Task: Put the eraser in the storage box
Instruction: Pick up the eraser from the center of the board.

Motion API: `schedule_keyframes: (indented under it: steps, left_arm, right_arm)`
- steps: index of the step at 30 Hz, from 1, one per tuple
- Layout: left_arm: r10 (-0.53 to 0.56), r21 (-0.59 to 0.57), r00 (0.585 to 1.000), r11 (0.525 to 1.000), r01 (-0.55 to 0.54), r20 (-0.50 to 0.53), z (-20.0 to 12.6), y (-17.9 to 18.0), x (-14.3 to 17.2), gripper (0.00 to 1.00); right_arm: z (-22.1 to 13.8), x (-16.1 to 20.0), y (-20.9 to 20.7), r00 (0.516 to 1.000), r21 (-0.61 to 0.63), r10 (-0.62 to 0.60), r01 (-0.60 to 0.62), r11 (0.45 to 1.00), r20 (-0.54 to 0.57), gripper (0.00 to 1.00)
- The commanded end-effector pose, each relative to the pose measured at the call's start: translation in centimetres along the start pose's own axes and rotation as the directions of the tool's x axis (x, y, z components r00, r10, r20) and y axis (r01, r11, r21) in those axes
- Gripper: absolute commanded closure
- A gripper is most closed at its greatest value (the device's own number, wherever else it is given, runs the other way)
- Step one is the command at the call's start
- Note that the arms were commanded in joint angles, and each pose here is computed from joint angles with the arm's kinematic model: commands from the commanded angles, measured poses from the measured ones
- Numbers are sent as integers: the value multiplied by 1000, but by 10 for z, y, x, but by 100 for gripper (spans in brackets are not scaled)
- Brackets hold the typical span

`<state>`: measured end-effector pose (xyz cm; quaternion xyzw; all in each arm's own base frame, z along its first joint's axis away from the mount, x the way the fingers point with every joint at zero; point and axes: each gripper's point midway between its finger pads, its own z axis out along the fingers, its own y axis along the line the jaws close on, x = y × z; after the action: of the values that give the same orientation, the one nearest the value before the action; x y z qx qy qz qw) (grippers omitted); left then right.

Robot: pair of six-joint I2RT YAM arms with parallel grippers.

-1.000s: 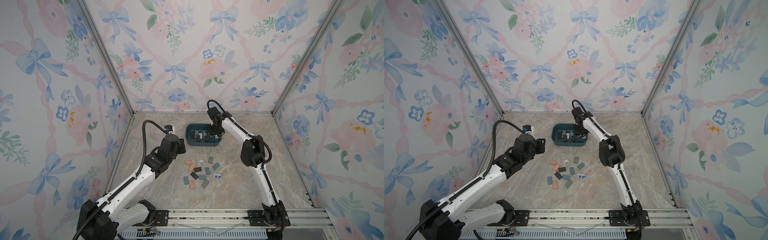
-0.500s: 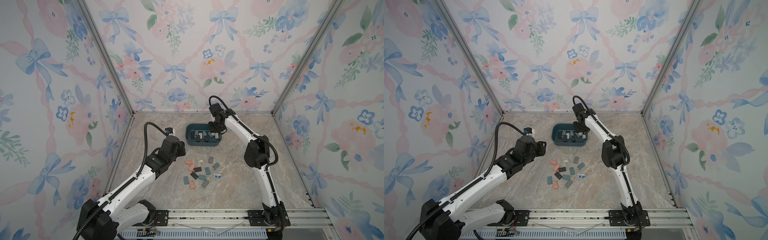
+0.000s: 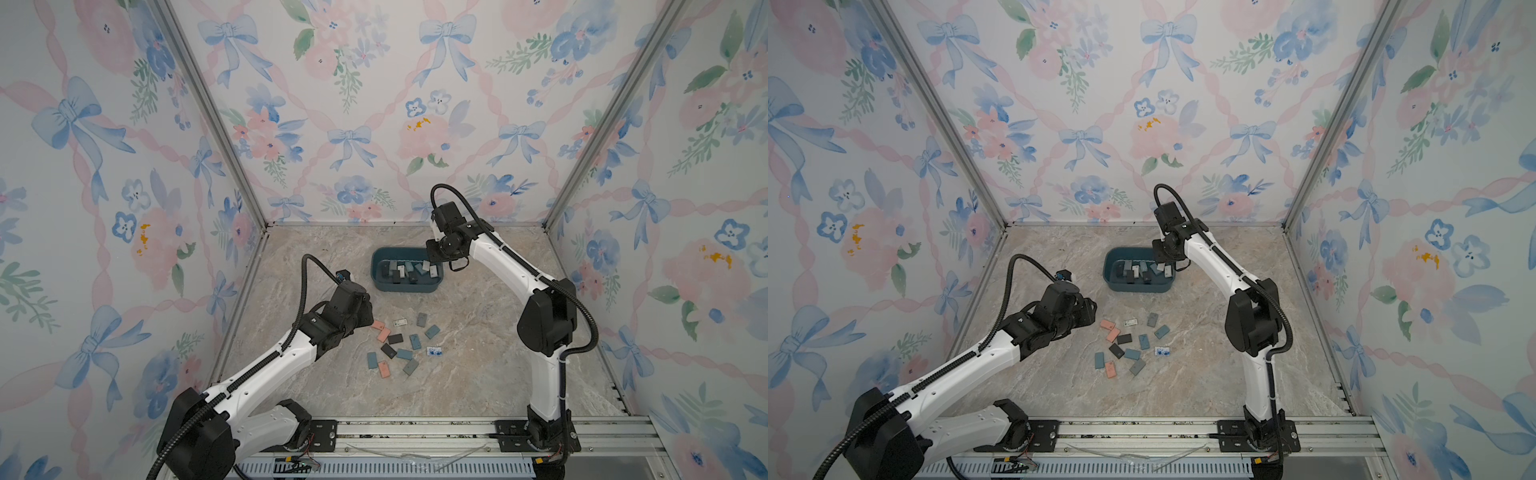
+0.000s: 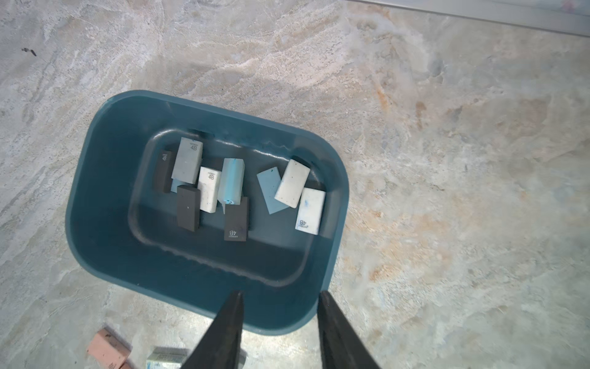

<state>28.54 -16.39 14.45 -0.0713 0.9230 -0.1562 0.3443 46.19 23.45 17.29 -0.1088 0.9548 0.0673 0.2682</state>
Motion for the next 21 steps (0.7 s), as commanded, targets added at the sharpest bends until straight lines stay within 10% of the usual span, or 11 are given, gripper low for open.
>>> schedule_keyframes:
  steps: [1,21]
  left_arm:
    - [-7,-13,995,1000,6,-99,8,3,31,50]
    - [5,-128,949,991,-47,-315,20,14,124,44]
  right_arm:
    - [-26,-7,5,997,-32,5,-2,999,80,58]
    - [-54,36,-13,993,-34,42,-38,999,110,57]
